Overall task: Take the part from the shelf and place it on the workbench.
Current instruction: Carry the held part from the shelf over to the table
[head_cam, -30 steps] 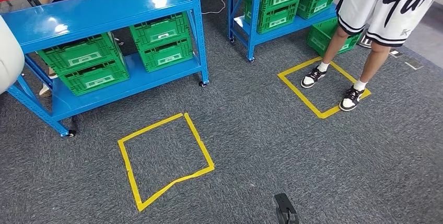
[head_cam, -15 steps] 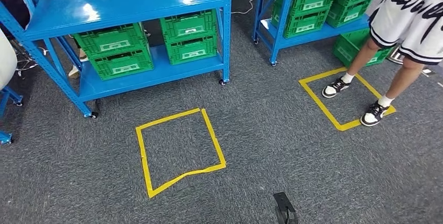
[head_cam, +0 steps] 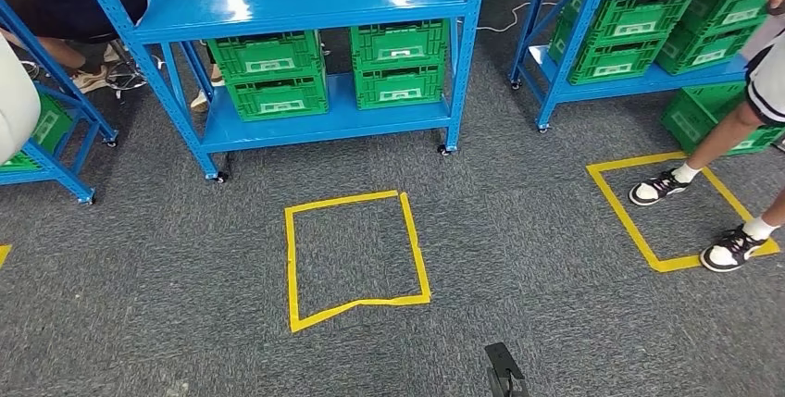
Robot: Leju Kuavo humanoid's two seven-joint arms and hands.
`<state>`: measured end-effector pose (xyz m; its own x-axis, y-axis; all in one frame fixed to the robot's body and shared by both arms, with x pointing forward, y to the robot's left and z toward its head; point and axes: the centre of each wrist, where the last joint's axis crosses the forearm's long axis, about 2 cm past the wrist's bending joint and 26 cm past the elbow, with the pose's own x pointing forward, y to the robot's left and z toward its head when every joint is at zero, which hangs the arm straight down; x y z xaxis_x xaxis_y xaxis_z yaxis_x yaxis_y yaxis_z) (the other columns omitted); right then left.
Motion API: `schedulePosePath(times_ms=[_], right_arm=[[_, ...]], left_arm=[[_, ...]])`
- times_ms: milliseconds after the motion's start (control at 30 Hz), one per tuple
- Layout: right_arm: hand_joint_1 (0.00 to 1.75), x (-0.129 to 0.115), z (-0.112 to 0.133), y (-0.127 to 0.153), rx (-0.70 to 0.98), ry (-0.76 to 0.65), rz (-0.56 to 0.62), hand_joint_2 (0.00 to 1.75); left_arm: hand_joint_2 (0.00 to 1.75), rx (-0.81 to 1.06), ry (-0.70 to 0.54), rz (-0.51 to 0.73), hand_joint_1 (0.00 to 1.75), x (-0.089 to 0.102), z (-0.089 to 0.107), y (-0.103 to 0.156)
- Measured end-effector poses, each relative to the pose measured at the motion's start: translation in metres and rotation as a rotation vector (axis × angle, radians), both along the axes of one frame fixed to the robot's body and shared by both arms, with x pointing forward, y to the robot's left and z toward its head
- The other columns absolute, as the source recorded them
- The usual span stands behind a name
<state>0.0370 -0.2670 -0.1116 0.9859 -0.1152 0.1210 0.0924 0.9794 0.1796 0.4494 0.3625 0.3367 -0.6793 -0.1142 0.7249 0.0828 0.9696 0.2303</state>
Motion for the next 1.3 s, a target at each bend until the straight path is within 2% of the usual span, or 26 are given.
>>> schedulePosePath(times_ms=[400, 700, 1200, 1300], right_arm=[[0.00, -0.0017, -0.0002, -0.0005, 0.002, 0.003, 0.000, 0.00], [0.00, 0.0005, 0.0001, 0.0001, 0.003, 0.001, 0.002, 0.00], [0.00, -0.0001, 0.0000, 0.0006, 0.001, 0.002, 0.000, 0.00], [0.00, -0.0024, -0.0002, 0.0005, 0.000, 0.007, 0.002, 0.00]], left_arm=[[1.75, 0.004, 0.003, 0.003, 1.75, -0.0021, -0.0017, 0.0036], [1.75, 0.002, -0.011, -0.001, 1.75, -0.0003, 0.0073, 0.0006], [1.75, -0.003, -0.002, 0.000, 1.75, 0.0012, 0.0057, -0.0006], [1.75, -0.002, 0.011, 0.001, 1.75, -0.0001, -0.0005, 0.0003]])
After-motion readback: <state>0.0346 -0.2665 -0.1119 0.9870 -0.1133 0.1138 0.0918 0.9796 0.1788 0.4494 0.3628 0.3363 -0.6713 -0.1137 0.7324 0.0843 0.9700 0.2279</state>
